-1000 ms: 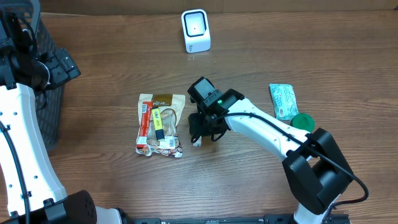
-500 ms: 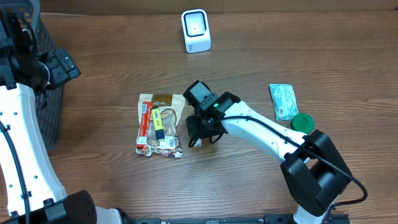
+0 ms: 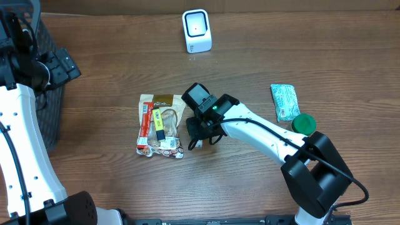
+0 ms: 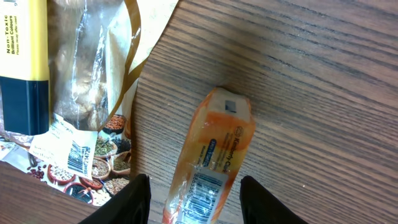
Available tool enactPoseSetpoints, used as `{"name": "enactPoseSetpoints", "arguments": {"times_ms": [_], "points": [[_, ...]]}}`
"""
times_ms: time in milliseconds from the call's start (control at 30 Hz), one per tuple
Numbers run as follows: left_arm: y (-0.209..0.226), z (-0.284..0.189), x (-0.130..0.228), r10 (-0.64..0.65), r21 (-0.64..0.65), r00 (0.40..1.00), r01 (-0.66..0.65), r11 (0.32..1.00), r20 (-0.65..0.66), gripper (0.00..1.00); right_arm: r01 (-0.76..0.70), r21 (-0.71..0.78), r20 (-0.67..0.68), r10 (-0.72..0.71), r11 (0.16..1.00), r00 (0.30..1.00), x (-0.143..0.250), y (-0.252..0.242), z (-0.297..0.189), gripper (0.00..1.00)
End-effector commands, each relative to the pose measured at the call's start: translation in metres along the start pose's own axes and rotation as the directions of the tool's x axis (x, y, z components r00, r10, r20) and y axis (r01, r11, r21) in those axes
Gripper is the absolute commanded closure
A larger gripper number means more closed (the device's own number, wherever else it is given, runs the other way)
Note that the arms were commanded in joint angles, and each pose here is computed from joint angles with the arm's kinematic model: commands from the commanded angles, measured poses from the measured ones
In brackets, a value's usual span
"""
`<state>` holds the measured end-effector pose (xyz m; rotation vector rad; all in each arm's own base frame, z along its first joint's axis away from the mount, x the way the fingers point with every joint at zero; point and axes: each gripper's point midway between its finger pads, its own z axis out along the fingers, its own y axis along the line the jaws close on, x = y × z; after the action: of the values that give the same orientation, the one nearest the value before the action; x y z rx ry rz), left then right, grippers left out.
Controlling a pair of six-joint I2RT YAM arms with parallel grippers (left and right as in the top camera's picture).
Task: Scan the item barcode
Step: 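Lower the right gripper around the orange packet and close on it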
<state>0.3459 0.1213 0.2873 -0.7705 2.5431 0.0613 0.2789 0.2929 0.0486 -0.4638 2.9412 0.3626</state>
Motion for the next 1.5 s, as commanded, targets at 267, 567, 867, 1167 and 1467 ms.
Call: {"name": "enactPoseSetpoints", "arguments": {"times_ms": [267, 567, 867, 1167, 1467], "points": [[-0.001, -0.006, -0.004, 0.006, 0.008, 1.000, -0.006, 1.000, 0.019, 0.00, 0.023, -0.016, 0.042, -0.023, 1.000, 0.999, -0.004, 0.012, -0.008, 0.53], [-0.001, -0.006, -0.004, 0.006, 0.008, 1.000, -0.006, 1.000, 0.019, 0.00, 0.026, -0.001, 0.045, -0.026, 1.000, 0.999, 0.003, 0.005, 0.005, 0.53], [-0.001, -0.006, -0.004, 0.005, 0.008, 1.000, -0.005, 1.000, 0.019, 0.00, 0.024, 0.033, 0.062, -0.026, 0.999, 0.998, 0.000, -0.001, 0.005, 0.64], [-0.001, -0.006, -0.004, 0.005, 0.008, 1.000, -0.005, 1.000, 0.019, 0.00, 0.019, 0.090, 0.082, -0.026, 0.996, 0.996, -0.004, -0.011, 0.004, 0.73], [-0.001, -0.006, -0.004, 0.005, 0.008, 1.000, -0.005, 1.000, 0.019, 0.00, -0.019, 0.266, 0.143, -0.020, 0.964, 0.990, -0.027, -0.044, -0.030, 0.79]]}}
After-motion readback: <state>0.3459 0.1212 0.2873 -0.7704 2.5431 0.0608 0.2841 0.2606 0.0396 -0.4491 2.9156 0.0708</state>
